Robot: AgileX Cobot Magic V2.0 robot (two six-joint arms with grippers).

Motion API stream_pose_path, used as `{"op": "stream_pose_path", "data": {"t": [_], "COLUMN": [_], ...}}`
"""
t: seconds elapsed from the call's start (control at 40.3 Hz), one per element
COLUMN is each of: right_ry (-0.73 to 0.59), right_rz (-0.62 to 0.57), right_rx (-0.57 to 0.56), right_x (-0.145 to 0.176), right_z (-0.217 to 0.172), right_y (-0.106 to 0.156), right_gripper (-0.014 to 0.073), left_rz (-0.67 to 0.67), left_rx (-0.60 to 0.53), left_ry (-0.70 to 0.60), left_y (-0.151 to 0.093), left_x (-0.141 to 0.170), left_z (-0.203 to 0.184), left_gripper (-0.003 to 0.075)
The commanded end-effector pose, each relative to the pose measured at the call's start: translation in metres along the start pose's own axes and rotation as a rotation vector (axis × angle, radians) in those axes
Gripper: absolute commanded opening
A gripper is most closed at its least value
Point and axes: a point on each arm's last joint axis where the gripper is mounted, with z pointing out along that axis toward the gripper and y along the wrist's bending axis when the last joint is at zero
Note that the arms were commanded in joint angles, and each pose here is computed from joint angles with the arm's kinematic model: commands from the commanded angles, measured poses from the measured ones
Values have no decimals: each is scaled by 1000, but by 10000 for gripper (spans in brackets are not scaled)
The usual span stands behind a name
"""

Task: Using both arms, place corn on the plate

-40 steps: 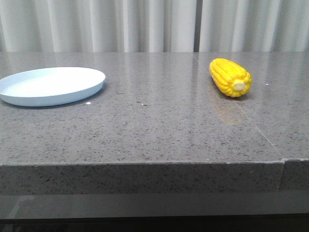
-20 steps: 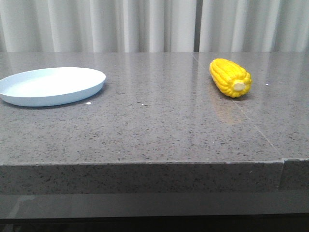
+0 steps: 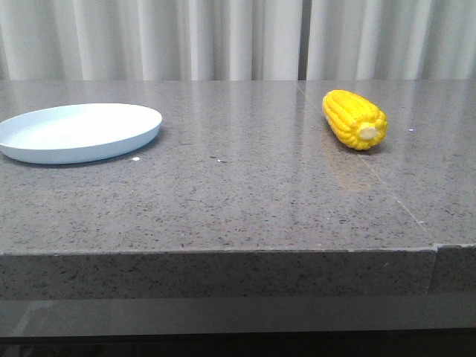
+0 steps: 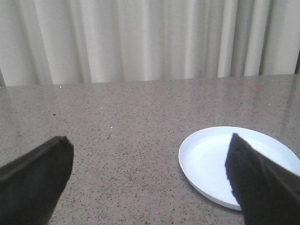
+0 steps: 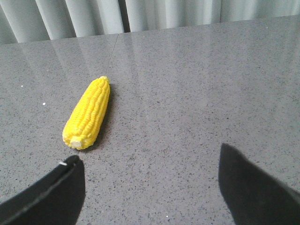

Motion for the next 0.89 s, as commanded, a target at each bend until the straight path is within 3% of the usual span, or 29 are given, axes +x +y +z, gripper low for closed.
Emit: {"op": "stream_pose_path", "data": {"t": [0.0,0.273,0.571,0.67,0.869], "right_ry": [-93,-93,-93,-93,-93], "right_rz": [-8,-8,-8,-8,-8], "right_rx": [-5,-5,-5,-5,-5], "right_x": [-17,-17,-17,-17,-17], "right_z": [-2,-2,-2,-2,-2], "right_y": [2,2,2,2,2], "right_gripper": [611,611,611,611,611], "left_rz": [-1,6,19,27,34], "left_rx": [2,104,143,145,145], "left_ry": [-59,196,666,808,938], "left_y": [0,-17,-35,-39,-45], "left_x": [-14,-32,-48,-42,-24], "left_z": [8,70,165,194,239], "left_gripper": [638,638,638,638,638]}}
